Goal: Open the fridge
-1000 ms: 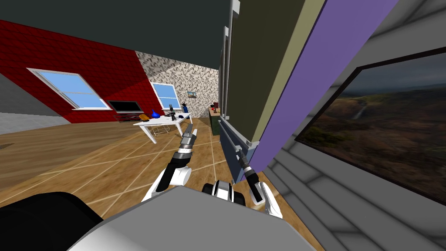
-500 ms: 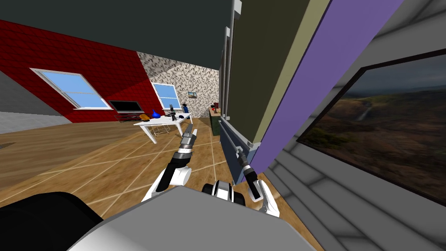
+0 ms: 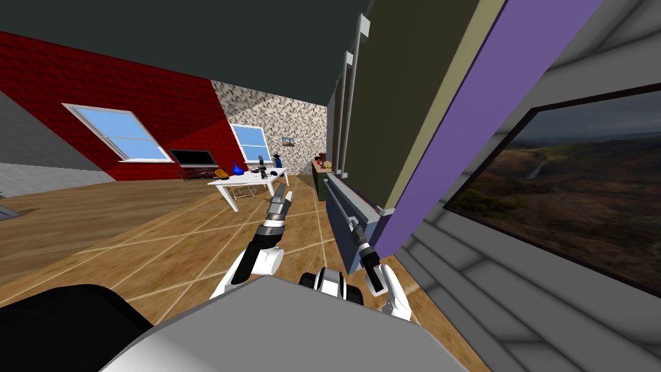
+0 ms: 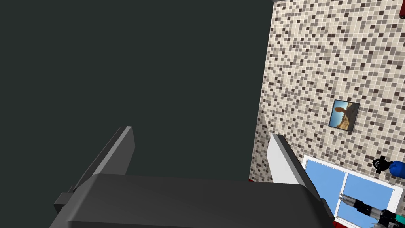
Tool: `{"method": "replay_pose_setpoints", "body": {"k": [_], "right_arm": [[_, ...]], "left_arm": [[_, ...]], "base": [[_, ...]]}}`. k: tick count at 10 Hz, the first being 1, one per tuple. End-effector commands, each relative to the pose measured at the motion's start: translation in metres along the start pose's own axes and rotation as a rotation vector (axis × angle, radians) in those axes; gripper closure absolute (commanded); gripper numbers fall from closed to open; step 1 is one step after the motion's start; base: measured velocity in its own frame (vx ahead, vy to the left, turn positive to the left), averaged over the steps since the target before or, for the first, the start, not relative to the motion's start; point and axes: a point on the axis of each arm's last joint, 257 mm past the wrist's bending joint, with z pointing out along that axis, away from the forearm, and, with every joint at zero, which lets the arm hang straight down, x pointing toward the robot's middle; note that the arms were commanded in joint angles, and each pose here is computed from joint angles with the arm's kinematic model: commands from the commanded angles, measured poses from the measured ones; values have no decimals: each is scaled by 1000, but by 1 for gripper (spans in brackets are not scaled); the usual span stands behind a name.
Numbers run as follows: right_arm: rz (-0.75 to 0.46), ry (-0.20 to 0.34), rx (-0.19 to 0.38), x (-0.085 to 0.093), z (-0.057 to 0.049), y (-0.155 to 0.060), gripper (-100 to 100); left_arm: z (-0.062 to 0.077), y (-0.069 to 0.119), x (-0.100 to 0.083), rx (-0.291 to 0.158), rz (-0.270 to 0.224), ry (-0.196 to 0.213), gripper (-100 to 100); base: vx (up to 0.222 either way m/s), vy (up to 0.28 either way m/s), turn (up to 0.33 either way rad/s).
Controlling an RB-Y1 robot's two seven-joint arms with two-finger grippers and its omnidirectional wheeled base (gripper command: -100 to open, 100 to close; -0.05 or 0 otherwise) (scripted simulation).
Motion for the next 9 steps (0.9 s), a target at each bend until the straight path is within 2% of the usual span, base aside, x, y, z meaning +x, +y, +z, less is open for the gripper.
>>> {"method": "replay_pose_setpoints", "body": {"k": [1,4,5,9], "right_arm": [[4,2,-9,-2,-1,4,100],[8,10,-24,-4,-3,11,100],[3,1,-6,-4,2,3,100],[11,6,-27,-7,-2,13,100]], "left_arm": [[0,0,0,0,0,0,0],[0,0,0,0,0,0,0],[0,0,0,0,0,0,0],[0,0,0,0,0,0,0]], "base": [[-55,112,0],[-81,184,-8],[-48,78,-5],[-81,163,-4]]}}
